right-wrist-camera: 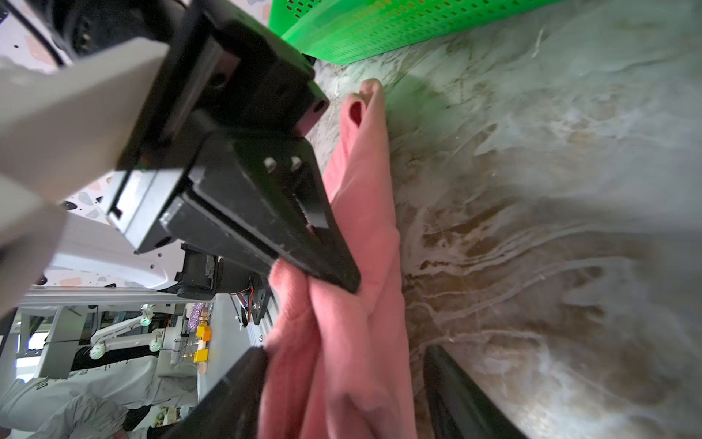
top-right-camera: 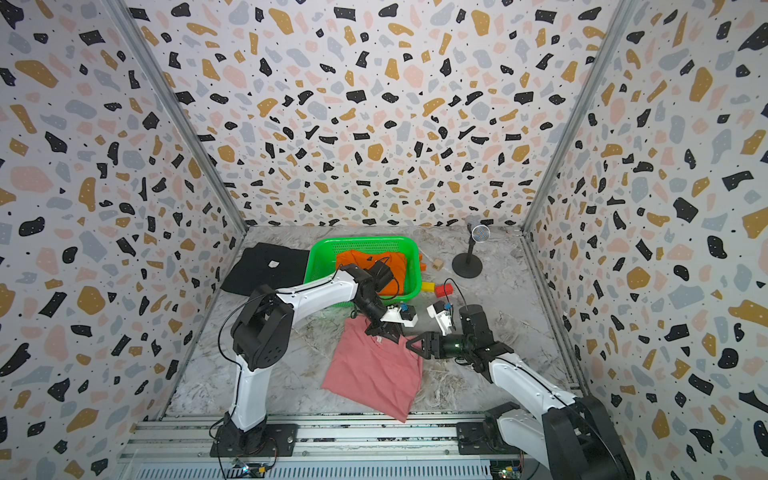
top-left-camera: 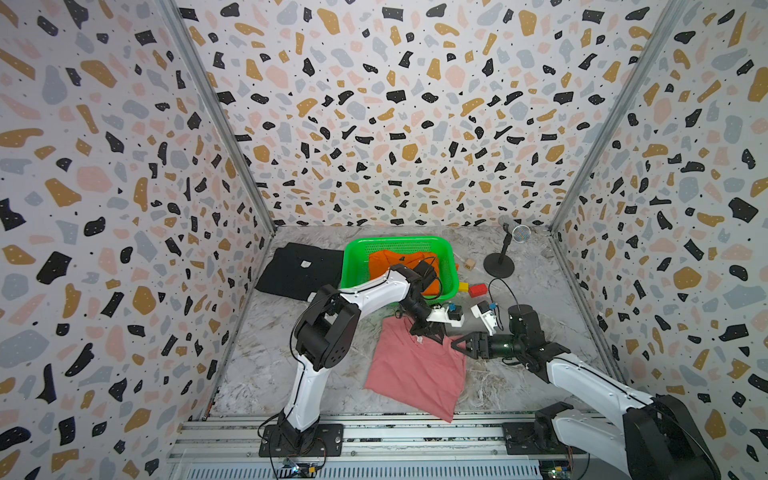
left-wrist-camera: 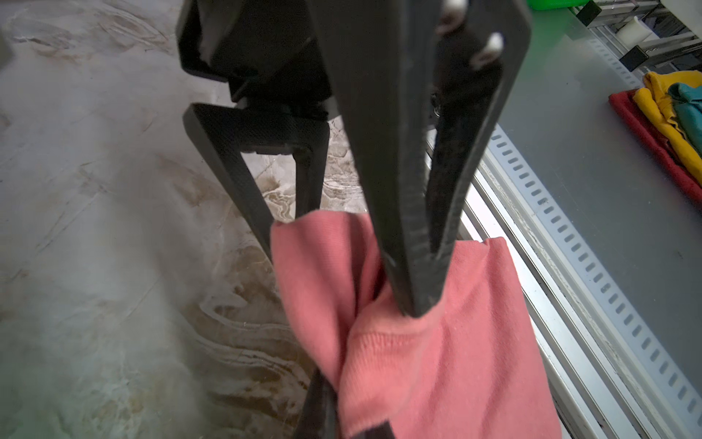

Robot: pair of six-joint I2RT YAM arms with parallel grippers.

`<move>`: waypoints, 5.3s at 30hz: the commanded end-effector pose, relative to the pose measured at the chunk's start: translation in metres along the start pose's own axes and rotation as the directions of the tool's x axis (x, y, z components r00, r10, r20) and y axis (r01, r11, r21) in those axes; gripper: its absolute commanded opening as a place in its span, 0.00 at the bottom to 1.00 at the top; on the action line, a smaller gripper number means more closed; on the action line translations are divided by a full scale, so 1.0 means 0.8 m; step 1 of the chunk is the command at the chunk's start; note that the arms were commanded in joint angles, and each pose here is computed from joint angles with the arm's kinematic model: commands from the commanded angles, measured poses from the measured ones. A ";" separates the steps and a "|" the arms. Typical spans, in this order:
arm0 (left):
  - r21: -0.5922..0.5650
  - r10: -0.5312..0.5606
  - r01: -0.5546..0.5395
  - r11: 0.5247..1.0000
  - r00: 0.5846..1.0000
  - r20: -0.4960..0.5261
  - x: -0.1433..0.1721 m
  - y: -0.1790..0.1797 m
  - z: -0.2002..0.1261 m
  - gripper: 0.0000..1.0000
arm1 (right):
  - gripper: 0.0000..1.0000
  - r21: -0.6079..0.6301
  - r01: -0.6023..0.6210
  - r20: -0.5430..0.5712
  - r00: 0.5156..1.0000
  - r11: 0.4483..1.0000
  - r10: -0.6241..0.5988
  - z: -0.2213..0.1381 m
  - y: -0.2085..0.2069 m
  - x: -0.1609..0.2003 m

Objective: Put the folded t-shirts into the basket
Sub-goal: Pick up the T-shirt from the center of the board, then place the T-shirt in the bin.

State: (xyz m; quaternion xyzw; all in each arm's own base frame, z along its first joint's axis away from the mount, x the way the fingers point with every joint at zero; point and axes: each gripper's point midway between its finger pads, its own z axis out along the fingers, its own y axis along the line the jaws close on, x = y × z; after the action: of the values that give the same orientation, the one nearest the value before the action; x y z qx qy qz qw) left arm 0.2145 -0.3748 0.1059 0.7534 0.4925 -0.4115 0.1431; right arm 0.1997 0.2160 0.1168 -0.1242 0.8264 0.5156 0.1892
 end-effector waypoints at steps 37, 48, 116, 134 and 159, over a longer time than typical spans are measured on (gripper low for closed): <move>0.084 0.070 -0.067 0.994 0.997 -0.033 -0.001 -0.033 -0.026 0.77 | 0.00 -0.006 0.118 -0.007 0.993 0.993 -0.118 -0.005 0.020 -0.008; -0.006 0.204 -0.206 0.979 0.975 -0.084 0.021 -0.028 -0.084 0.96 | 0.00 0.028 0.265 -0.026 0.964 0.964 -0.264 -0.003 0.040 -0.016; 0.164 0.477 -0.449 0.879 0.844 -0.246 0.113 -0.006 -0.088 0.00 | 0.00 -0.033 0.711 -0.111 0.696 0.702 -0.710 -0.027 0.098 0.023; -0.213 -0.062 -0.028 0.977 0.913 -0.404 0.045 -0.053 -0.203 0.00 | 0.00 0.255 0.699 0.021 0.687 0.668 -0.726 -0.031 0.130 -0.112; -0.697 -0.441 0.061 0.715 0.813 -0.381 0.081 0.079 -0.403 0.00 | 0.00 0.354 0.546 0.142 0.771 0.759 -0.621 0.044 0.105 -0.385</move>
State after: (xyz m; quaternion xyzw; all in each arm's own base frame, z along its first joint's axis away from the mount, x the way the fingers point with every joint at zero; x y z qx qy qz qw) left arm 0.4167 -0.1679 0.2422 0.6714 0.7162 -0.0352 0.1871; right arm 0.4352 0.2907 0.2723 -0.2871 0.8018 0.3082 0.4240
